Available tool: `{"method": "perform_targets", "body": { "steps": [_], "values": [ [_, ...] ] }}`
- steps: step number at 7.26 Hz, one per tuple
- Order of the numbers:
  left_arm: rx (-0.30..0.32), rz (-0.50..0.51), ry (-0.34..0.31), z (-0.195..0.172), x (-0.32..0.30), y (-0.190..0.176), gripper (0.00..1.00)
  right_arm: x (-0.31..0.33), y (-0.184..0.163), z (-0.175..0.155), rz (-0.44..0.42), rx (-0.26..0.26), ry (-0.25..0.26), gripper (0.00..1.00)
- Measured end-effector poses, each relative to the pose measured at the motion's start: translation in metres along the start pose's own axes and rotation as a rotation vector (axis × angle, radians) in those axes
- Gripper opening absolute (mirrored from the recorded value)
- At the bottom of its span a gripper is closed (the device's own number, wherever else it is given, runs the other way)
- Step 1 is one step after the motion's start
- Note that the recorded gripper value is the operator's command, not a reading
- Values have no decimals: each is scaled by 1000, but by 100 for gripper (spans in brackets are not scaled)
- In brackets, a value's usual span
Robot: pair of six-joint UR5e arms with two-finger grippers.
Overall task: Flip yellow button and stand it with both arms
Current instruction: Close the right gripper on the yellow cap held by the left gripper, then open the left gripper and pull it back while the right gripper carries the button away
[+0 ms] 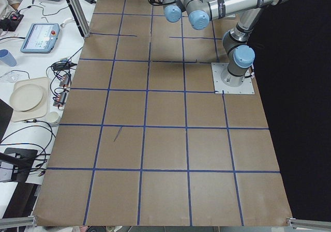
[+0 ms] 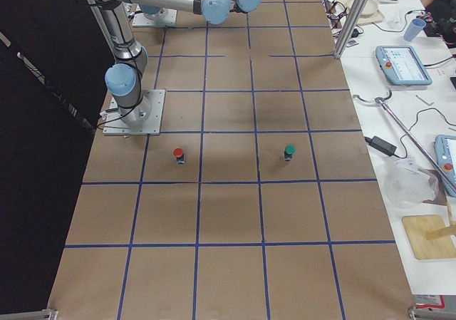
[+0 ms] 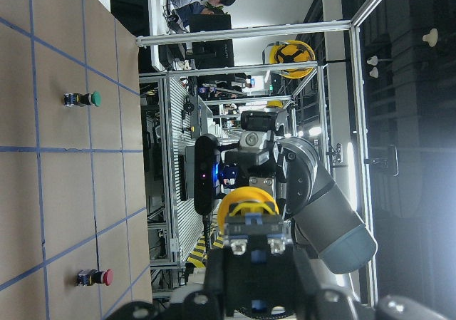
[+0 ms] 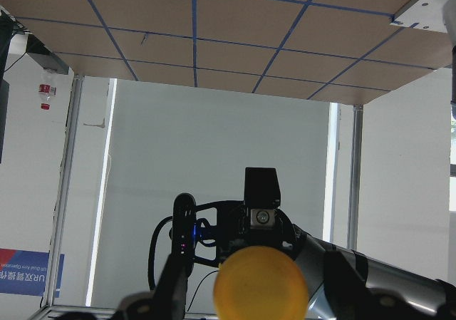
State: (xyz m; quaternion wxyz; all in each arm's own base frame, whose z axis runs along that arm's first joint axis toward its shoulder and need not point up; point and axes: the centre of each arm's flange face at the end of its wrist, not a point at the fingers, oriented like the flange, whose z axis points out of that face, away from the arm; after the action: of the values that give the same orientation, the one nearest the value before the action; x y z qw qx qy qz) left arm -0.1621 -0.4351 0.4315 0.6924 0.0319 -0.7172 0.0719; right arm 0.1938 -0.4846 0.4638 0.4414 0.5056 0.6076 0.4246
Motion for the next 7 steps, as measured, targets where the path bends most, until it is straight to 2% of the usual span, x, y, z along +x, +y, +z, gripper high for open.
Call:
{"method": "perform_targets", "body": {
  "steps": [1, 2, 3, 4, 7],
  "values": [
    [0, 0, 0, 0, 0, 0, 18, 0, 0, -1, 0, 0, -3, 5],
    [-2, 0, -1, 0, 0, 0, 46, 0, 0, -2, 0, -1, -5, 5],
    [-5, 2, -5, 0, 0, 0, 94, 0, -1, -3, 0, -1, -7, 5],
    [-7, 2, -9, 0, -1, 0, 100, -1, -1, -4, 0, -1, -9, 4],
    [-9, -4, -14, -1, -4, -2, 100, -2, -1, -6, 1, 4, -10, 4]
  ]
}}
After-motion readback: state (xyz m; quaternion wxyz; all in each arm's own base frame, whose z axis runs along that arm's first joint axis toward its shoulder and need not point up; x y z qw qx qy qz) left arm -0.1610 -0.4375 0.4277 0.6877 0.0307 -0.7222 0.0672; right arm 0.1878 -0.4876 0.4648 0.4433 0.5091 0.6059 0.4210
